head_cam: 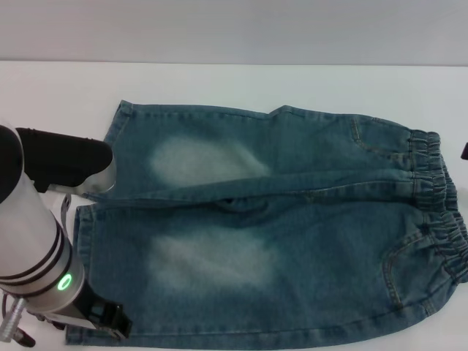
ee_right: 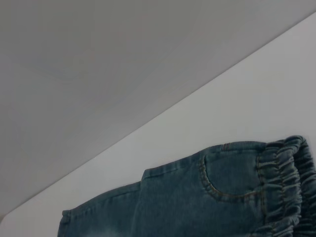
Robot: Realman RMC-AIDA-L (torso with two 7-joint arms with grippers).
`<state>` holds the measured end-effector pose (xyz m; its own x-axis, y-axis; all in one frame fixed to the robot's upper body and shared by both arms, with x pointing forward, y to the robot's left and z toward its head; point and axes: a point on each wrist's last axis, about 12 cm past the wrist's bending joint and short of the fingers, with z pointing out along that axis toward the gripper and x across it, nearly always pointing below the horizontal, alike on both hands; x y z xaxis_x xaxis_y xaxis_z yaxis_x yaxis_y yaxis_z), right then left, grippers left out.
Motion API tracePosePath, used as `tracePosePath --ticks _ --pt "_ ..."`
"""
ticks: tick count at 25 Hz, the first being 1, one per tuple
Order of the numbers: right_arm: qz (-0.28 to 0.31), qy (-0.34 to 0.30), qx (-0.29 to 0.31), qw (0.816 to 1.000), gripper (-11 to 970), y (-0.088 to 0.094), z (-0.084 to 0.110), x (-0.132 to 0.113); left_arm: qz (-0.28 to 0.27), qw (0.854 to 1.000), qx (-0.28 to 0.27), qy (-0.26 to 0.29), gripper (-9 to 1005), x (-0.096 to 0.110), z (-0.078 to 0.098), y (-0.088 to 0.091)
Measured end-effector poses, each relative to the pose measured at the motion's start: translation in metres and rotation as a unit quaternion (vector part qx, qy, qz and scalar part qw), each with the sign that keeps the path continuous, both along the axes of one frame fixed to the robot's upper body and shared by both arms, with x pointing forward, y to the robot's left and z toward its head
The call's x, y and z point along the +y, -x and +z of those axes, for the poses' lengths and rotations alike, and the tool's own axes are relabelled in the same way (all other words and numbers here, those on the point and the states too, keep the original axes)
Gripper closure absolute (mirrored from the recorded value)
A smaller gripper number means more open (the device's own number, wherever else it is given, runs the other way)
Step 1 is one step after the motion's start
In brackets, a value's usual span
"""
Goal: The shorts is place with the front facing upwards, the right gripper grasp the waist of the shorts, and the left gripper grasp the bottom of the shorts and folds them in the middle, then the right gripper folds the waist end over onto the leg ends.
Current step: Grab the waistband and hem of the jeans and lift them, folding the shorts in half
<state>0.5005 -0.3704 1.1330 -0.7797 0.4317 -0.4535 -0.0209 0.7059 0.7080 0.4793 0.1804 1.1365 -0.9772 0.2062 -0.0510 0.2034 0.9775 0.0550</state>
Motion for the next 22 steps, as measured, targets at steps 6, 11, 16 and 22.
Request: tracePosePath --ticks 6,11,16,22 --pt "0.000 0.000 0.001 1.000 244 0.0004 -0.0003 -0.0002 0.003 1.000 0.007 0.001 195 0.0016 -0.0041 0.0005" --pt "-0.001 0.000 0.001 1.000 245 0.0005 -0.0003 -0.0003 0.003 1.000 0.009 0.000 200 0.0024 -0.0062 0.0005" --pt "-0.001 0.000 0.001 1.000 246 0.0005 -0.0003 -0.0003 0.001 1.000 0.009 0.001 205 0.0018 -0.0060 -0.0001" --pt "-0.001 0.000 0.001 1.000 248 0.0005 -0.0003 -0.0003 0.000 1.000 0.011 0.003 211 0.0009 -0.0061 0.0001"
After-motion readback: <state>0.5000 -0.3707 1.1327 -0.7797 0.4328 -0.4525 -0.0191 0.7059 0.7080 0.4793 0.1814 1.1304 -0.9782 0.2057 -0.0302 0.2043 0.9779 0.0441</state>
